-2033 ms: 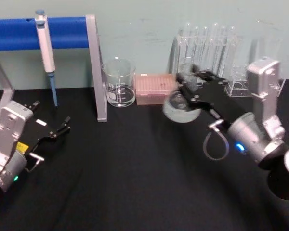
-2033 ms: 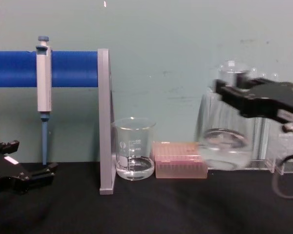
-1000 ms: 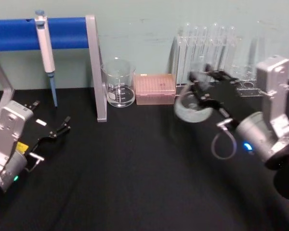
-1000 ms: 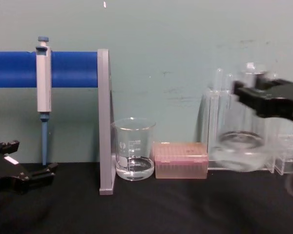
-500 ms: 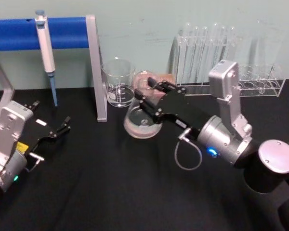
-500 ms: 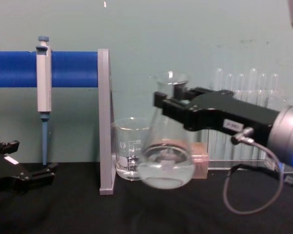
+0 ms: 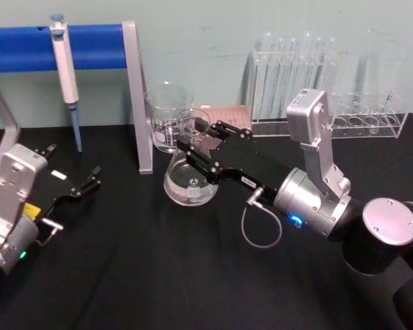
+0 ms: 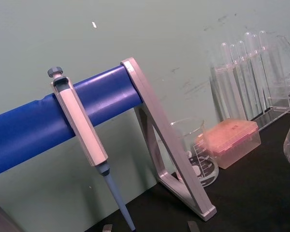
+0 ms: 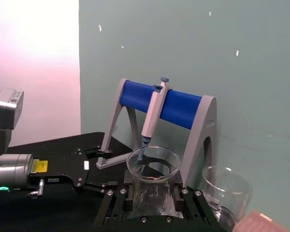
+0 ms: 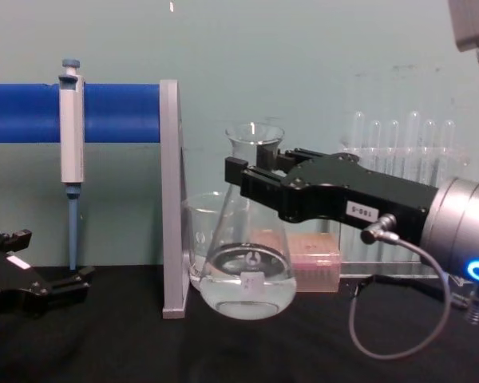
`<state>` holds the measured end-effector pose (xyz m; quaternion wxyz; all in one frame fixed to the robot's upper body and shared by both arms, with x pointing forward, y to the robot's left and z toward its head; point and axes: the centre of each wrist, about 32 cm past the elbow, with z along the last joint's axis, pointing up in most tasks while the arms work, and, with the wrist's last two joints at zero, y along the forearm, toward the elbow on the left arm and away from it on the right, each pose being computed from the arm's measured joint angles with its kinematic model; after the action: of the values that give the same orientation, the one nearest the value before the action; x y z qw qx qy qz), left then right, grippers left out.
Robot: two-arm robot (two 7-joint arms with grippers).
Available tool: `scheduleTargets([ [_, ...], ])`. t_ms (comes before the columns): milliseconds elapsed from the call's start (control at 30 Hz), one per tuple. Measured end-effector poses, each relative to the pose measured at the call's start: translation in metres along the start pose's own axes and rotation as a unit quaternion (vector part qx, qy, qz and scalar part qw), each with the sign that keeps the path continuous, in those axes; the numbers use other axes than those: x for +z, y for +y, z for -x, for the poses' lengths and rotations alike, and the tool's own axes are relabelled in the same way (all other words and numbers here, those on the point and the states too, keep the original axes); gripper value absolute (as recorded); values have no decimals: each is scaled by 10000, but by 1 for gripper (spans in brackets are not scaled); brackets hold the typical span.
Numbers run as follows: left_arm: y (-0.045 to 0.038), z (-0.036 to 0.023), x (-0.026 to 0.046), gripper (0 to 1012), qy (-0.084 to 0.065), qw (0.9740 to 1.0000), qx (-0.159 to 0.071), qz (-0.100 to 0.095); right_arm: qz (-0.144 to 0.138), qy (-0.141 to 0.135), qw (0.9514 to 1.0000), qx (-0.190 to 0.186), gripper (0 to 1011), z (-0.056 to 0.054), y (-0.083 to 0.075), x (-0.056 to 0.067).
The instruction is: Grasp the erlenmeyer flask with one hand, shake it three times, then place it back.
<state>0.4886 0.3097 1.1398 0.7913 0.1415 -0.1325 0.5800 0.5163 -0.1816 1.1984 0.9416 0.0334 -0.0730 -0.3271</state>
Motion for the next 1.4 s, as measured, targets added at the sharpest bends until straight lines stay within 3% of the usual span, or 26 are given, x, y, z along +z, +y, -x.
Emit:
scheduleTargets([
  [167, 0, 0, 0, 1001, 0, 10000, 0, 0, 9, -26, 9999, -151, 449, -24, -34, -2],
  [467, 0, 0, 0, 1001, 0, 10000, 0, 0, 65, -147, 9955, -934, 449, -166, -248, 1],
  [667, 0, 0, 0, 1001, 0, 10000, 0, 0, 174, -243, 9853, -1683, 449, -299, -489, 10],
  [767, 0, 0, 0, 1001, 0, 10000, 0, 0, 249, -285, 9771, -2094, 449, -348, -635, 14],
  [1000, 0, 0, 0, 1001, 0, 10000, 0, 0, 334, -311, 9675, -2487, 449, -375, -789, 9],
  [1167, 0, 0, 0, 1001, 0, 10000, 0, 0, 333, -289, 9676, -2484, 449, -365, -783, 2],
  [1400, 0, 0, 0, 1001, 0, 10000, 0, 0, 314, -226, 9749, -2192, 449, -363, -683, -16],
])
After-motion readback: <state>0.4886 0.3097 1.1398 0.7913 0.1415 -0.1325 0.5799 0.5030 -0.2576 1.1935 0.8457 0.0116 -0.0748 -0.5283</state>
